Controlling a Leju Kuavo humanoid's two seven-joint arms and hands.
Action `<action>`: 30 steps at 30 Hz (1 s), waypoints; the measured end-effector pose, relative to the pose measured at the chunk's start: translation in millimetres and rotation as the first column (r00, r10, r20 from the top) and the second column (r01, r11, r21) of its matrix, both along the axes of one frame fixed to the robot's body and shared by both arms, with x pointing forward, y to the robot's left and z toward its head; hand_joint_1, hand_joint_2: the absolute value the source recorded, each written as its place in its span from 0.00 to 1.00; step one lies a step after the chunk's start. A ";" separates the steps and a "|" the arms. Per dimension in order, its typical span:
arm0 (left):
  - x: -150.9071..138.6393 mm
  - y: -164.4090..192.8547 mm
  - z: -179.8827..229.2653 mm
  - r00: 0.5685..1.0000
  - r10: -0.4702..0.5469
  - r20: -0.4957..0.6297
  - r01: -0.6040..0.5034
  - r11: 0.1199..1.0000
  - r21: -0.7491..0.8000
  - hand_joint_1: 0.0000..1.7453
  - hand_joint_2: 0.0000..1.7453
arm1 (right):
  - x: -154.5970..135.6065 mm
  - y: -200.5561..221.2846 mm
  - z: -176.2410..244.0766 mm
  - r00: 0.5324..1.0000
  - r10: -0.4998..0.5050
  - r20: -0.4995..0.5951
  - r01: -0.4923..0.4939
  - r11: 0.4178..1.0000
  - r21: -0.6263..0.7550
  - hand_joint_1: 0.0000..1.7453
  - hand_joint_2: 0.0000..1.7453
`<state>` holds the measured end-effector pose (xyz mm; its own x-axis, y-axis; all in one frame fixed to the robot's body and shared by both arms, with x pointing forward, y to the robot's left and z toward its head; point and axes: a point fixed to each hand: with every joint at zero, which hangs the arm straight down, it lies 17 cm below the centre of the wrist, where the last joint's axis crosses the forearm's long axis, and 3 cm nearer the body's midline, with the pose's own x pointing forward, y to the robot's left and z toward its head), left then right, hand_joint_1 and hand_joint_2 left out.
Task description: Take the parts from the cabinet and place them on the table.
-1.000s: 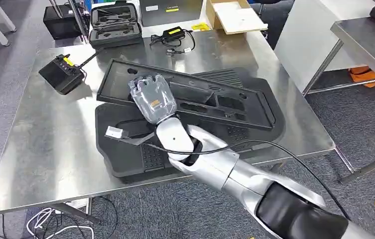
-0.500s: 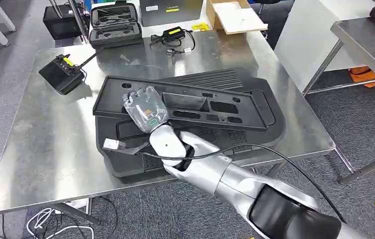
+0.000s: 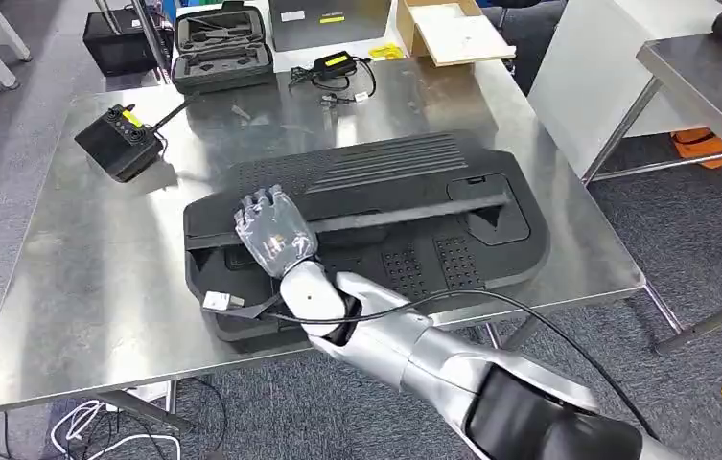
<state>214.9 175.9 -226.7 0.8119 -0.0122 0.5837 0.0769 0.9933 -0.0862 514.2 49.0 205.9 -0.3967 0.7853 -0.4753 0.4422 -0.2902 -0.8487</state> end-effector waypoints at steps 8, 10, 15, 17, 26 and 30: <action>-0.7 0.0 -0.2 1.000 0.001 -0.001 -0.001 1.000 0.000 0.00 0.00 | 0.0 0.1 -9.1 1.000 -0.005 -0.011 0.005 1.000 -0.022 0.00 1.00; -1.3 0.2 -0.5 1.000 0.002 -0.002 -0.002 1.000 0.000 0.00 0.00 | -0.1 -0.3 -11.5 1.000 -0.006 -0.013 0.006 1.000 -0.030 0.00 1.00; -3.3 0.8 -1.4 1.000 0.005 -0.006 -0.005 1.000 0.002 0.00 0.00 | 0.1 -0.9 -18.7 1.000 -0.013 -0.024 0.011 0.999 -0.052 0.00 1.00; -3.3 0.9 -1.4 1.000 0.006 -0.006 -0.006 1.000 0.001 0.00 0.00 | -0.4 -0.4 -21.8 1.000 -0.012 -0.028 0.010 0.998 -0.061 0.00 1.00; -3.4 0.9 -1.5 1.000 0.013 -0.009 -0.013 1.000 -0.003 0.00 0.00 | -0.2 -1.1 -37.4 0.996 -0.014 -0.092 0.005 0.995 -0.095 0.00 1.00; -3.5 1.1 -1.6 1.000 0.020 -0.012 -0.020 1.000 -0.006 0.00 0.00 | 1.7 -8.2 -62.6 0.972 -0.067 -0.226 0.033 0.988 -0.153 0.00 1.00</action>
